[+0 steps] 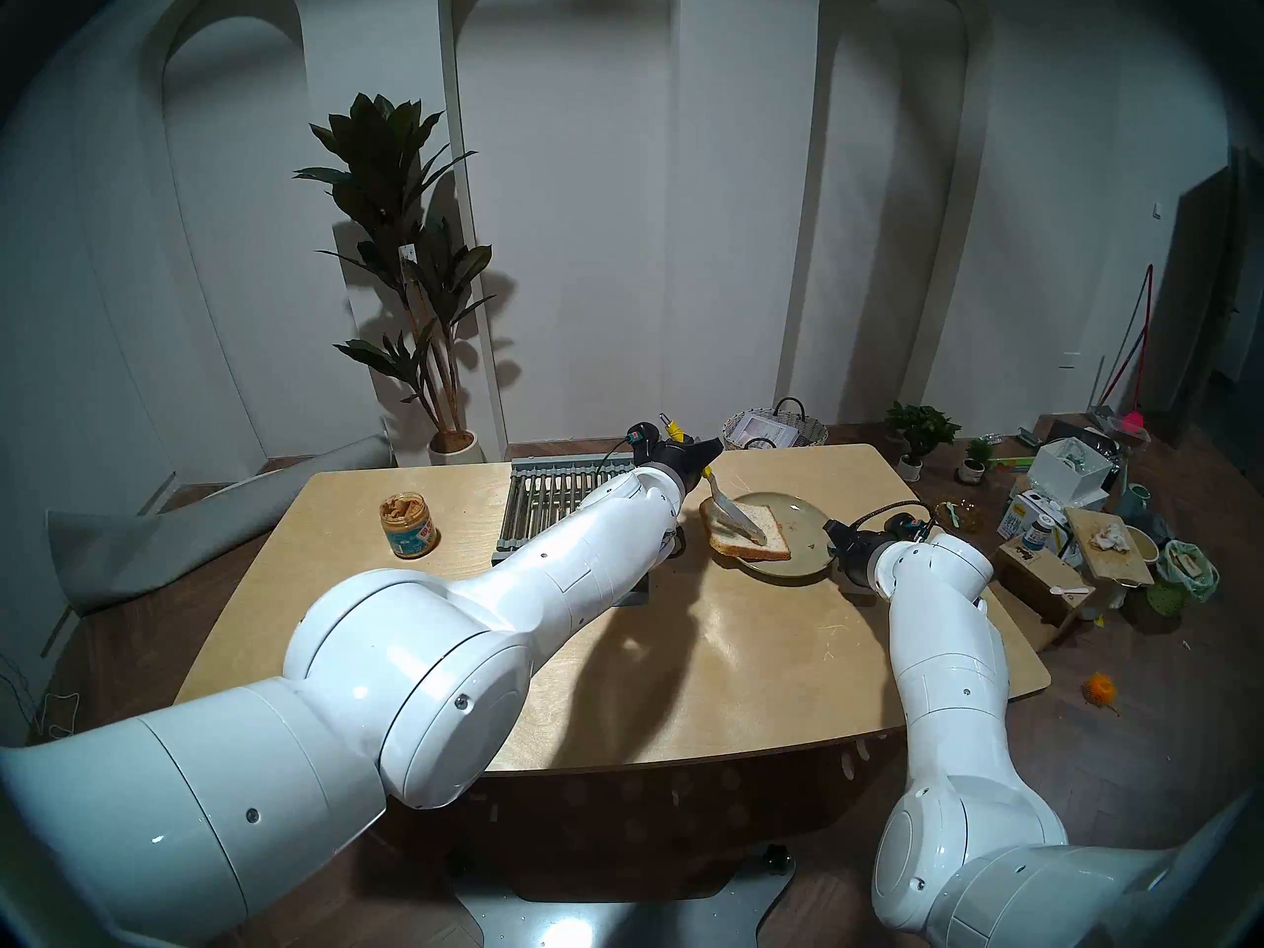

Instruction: Spread peanut butter over the slice of bread with the knife

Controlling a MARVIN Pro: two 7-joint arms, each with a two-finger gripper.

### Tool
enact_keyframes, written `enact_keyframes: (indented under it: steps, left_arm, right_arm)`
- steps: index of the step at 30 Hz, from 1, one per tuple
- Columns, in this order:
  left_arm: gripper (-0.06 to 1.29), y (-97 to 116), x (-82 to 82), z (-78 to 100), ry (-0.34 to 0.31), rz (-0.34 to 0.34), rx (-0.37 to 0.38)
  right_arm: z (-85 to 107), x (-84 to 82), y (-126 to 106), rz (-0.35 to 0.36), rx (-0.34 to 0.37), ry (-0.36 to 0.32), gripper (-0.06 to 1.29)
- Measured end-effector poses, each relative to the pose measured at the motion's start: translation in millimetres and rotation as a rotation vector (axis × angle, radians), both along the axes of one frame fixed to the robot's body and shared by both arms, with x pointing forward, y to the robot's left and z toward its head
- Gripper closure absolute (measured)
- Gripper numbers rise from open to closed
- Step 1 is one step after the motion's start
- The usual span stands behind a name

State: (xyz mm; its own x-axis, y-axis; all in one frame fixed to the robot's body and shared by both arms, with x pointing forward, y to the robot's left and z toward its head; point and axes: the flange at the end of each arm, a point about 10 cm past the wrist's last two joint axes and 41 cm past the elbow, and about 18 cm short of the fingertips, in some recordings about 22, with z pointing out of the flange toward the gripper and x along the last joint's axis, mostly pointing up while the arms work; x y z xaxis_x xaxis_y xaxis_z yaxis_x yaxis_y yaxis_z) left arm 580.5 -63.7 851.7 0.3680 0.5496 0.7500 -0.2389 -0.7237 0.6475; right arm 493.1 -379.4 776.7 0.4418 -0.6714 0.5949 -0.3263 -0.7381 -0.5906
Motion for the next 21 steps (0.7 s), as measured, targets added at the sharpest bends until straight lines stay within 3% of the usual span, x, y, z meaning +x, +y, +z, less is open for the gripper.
enact_keyframes:
  steps: [12, 21]
  left_arm:
    - [1.2, 29.8, 8.6, -8.6, 0.029, 0.042, -0.078]
    - [1.2, 37.0, 7.8, -16.6, 0.044, 0.054, -0.088]
  right_arm:
    - [-1.6, 2.4, -0.3, 0.003, 0.001, -0.011, 1.26]
    - [-2.8, 2.7, -0.9, 0.004, 0.001, -0.02, 1.26]
